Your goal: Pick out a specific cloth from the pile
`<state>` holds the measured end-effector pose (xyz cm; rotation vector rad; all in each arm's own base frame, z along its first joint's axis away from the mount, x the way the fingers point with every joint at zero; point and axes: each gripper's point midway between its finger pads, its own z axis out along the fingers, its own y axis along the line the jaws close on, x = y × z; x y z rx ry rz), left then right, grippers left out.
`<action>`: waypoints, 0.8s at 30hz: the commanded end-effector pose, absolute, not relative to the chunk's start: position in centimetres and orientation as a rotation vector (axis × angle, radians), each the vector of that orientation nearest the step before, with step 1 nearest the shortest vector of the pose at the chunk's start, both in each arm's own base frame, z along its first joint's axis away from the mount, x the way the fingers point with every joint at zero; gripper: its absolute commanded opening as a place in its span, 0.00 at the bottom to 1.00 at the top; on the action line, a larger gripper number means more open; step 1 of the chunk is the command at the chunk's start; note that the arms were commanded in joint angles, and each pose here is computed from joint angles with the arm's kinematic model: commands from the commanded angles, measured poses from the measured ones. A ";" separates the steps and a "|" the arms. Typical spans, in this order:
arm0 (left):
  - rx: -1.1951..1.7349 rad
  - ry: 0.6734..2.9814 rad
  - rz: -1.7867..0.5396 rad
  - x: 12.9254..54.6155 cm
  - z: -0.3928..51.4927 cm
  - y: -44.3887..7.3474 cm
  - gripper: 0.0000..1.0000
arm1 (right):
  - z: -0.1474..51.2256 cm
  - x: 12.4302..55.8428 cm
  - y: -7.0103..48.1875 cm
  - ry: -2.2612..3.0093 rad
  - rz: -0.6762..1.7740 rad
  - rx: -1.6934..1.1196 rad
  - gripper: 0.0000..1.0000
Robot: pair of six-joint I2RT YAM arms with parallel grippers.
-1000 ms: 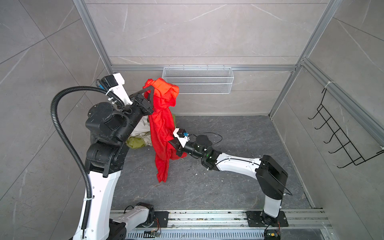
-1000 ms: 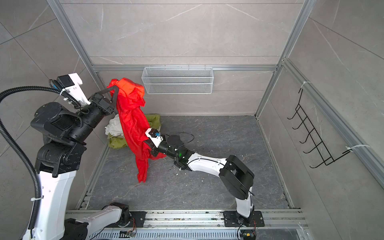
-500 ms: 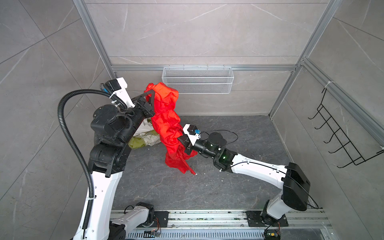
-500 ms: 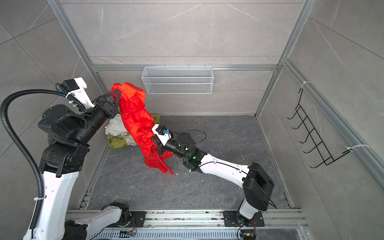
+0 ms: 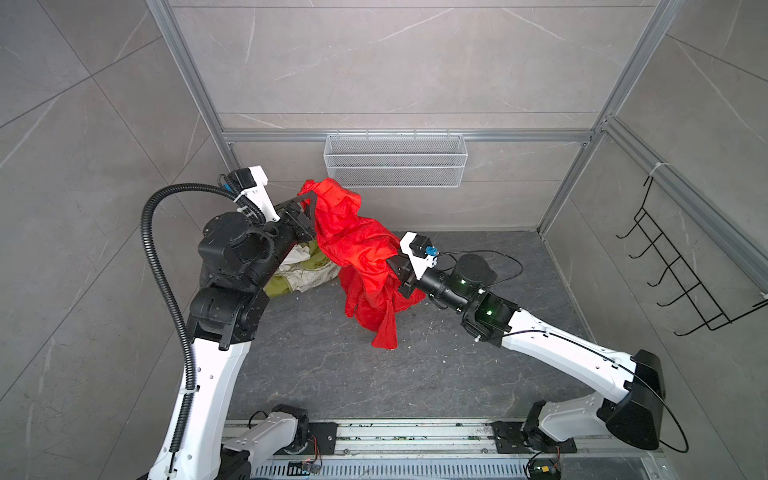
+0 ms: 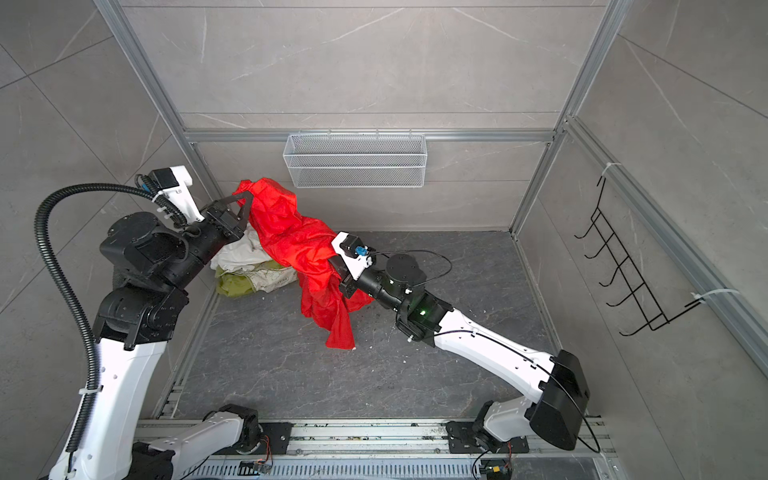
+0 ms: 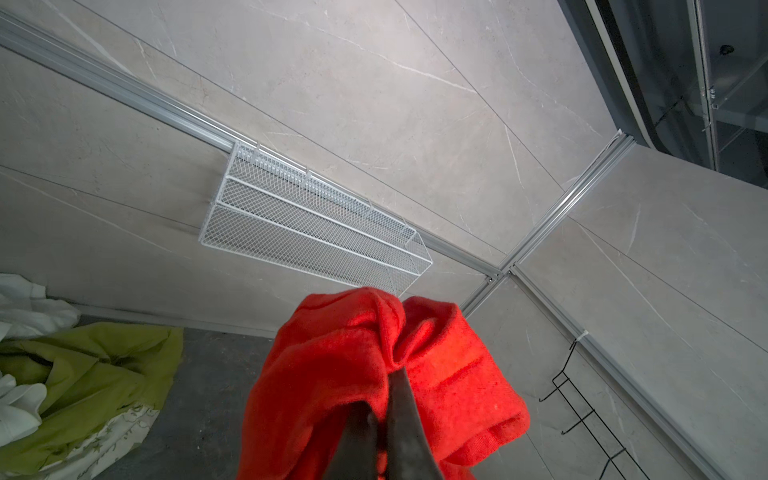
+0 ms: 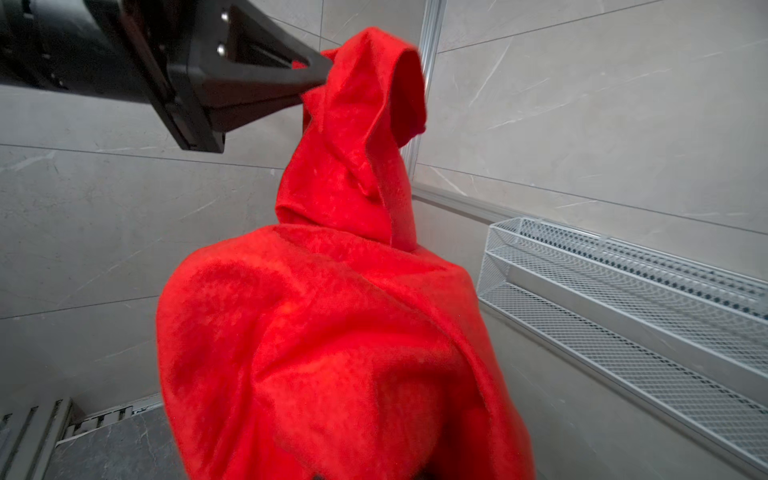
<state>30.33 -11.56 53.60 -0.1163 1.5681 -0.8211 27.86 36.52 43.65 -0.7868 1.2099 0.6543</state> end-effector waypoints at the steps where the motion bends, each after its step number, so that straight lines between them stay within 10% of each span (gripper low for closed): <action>1: -0.068 1.562 -0.867 29.7 53.7 -12.7 0.00 | 45.4 27.8 34.6 1.196 0.601 -0.758 0.00; 24: 0.095 1.836 -0.891 26.5 44.3 -17.8 0.00 | 46.5 24.0 28.4 1.219 0.532 -0.759 0.00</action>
